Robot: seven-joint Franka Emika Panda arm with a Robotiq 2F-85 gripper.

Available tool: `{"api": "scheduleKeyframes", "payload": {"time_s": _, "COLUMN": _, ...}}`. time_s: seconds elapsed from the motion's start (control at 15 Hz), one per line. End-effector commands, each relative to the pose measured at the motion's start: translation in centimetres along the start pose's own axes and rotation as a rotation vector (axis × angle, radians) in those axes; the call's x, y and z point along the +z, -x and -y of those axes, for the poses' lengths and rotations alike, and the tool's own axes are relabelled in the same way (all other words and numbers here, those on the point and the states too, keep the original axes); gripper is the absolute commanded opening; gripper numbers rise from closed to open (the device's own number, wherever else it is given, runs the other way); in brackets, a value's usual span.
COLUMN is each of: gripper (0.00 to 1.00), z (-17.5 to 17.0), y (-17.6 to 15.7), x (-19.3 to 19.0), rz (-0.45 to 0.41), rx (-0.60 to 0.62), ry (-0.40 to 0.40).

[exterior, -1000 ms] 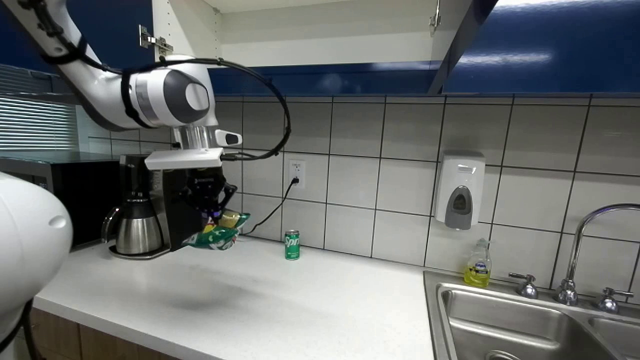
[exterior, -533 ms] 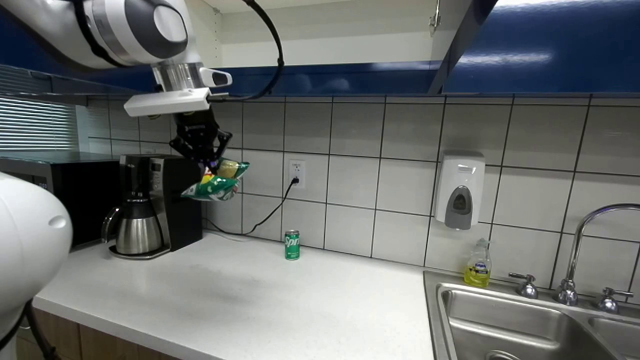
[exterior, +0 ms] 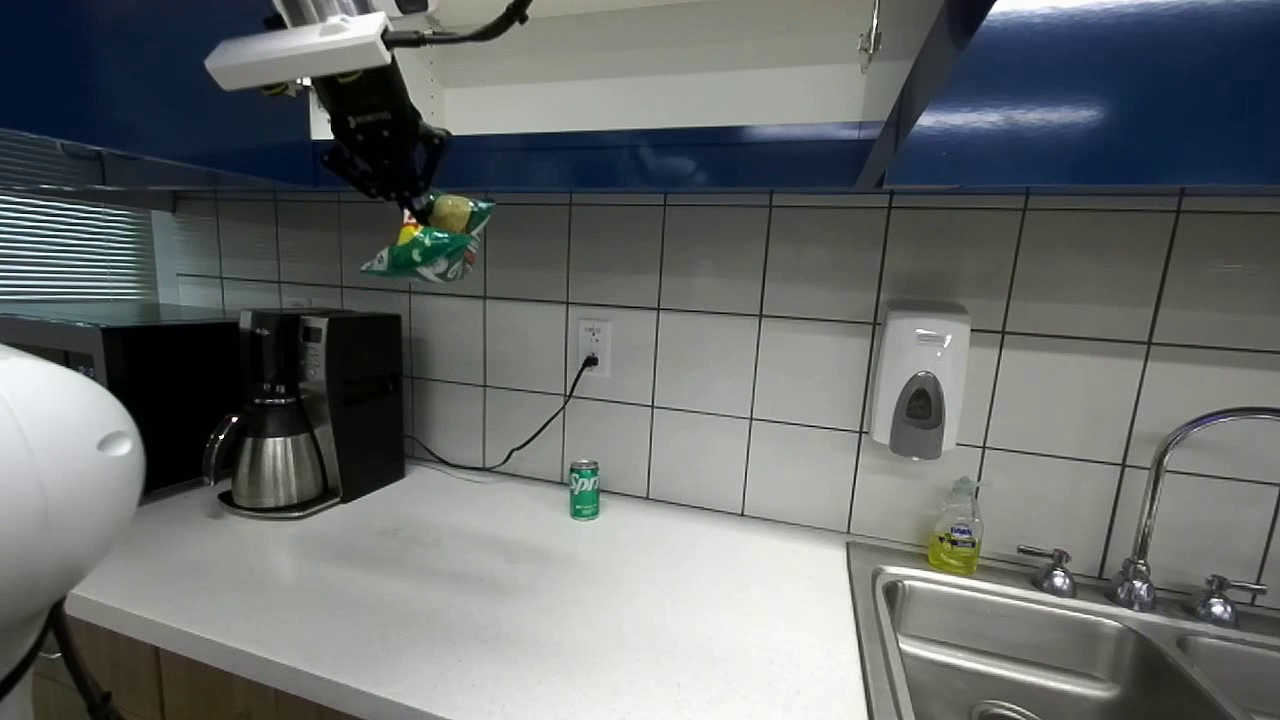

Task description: Put the green packet in the open upper cabinet.

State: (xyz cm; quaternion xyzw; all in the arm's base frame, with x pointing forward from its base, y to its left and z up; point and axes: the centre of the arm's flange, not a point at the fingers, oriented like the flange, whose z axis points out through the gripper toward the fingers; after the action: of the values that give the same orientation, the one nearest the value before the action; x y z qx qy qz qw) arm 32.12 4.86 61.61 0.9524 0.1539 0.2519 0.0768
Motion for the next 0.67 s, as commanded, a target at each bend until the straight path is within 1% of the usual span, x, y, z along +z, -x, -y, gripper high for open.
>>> {"api": "scheduleKeyframes", "payload": {"time_s": 0.0, "gripper": 0.0, "z": -0.8, "y": -2.0, "x": -4.7, "rz": -0.052, "rx": 0.021, "ry": 0.017}}
{"api": "scheduleKeyframes", "payload": {"time_s": 0.2, "gripper": 0.0, "z": -1.1, "y": -3.3, "x": -7.4, "rz": -0.111, "rx": 0.03, "ry": 0.035}}
{"api": "scheduleKeyframes", "payload": {"time_s": 0.6, "gripper": 0.0, "z": -2.4, "y": -5.3, "x": -12.1, "rz": -0.198, "rx": 0.058, "ry": 0.045}}
